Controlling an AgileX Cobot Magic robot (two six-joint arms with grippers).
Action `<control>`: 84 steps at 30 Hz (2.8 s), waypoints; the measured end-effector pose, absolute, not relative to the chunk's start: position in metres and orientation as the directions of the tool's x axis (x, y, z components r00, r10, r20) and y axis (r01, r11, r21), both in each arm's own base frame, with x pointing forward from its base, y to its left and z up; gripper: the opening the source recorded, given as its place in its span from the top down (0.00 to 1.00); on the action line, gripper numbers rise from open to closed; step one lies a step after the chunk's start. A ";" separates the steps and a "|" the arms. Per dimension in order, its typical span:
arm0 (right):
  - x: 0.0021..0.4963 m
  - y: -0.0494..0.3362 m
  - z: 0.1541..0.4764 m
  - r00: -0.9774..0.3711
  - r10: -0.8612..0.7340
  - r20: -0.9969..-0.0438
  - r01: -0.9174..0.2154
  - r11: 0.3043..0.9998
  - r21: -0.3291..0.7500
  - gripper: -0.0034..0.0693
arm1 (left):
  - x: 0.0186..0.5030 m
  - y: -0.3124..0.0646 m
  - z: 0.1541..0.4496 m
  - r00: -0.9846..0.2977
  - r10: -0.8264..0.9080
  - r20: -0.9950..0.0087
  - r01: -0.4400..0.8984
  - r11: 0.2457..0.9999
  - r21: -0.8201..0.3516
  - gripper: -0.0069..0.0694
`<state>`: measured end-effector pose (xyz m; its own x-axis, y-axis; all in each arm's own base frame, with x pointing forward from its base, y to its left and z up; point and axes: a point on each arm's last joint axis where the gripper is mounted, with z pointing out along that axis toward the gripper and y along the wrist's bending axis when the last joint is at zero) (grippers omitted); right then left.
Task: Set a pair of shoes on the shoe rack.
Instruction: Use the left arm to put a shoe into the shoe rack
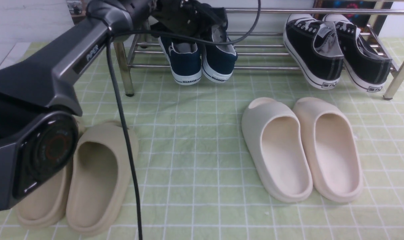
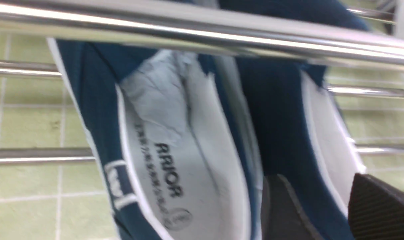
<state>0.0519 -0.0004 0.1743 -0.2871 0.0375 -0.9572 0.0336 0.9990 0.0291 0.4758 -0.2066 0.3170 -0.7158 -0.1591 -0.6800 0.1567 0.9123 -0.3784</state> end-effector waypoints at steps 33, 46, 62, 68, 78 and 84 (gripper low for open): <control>0.052 0.000 0.174 -0.287 0.038 -0.957 0.034 0.999 0.029 0.62 | 0.482 -0.183 0.300 -0.708 0.050 -0.704 0.100 0.995 -0.030 0.93; 0.052 0.000 0.174 -0.287 0.038 -0.957 0.034 0.999 0.029 0.62 | 0.453 -0.189 0.336 -0.783 -0.046 -0.620 0.132 0.962 -0.238 0.93; 0.052 0.000 0.174 -0.287 0.038 -0.957 0.034 0.999 0.029 0.62 | 0.490 -0.220 0.289 -0.713 -0.206 -0.671 0.182 0.869 -0.460 0.32; 0.052 0.000 0.174 -0.287 0.038 -0.957 0.034 0.999 0.029 0.62 | 0.494 -0.226 0.278 -0.694 -0.135 -0.708 0.239 0.884 -0.403 0.55; 0.052 0.000 0.174 -0.287 0.038 -0.957 0.034 0.999 0.029 0.62 | 0.492 -0.221 0.273 -0.678 0.020 -0.735 0.264 0.940 -0.218 0.89; 0.052 0.000 0.174 -0.287 0.038 -0.957 0.034 0.999 0.029 0.62 | 0.492 -0.219 0.272 -0.680 0.023 -0.733 0.246 0.949 -0.199 0.89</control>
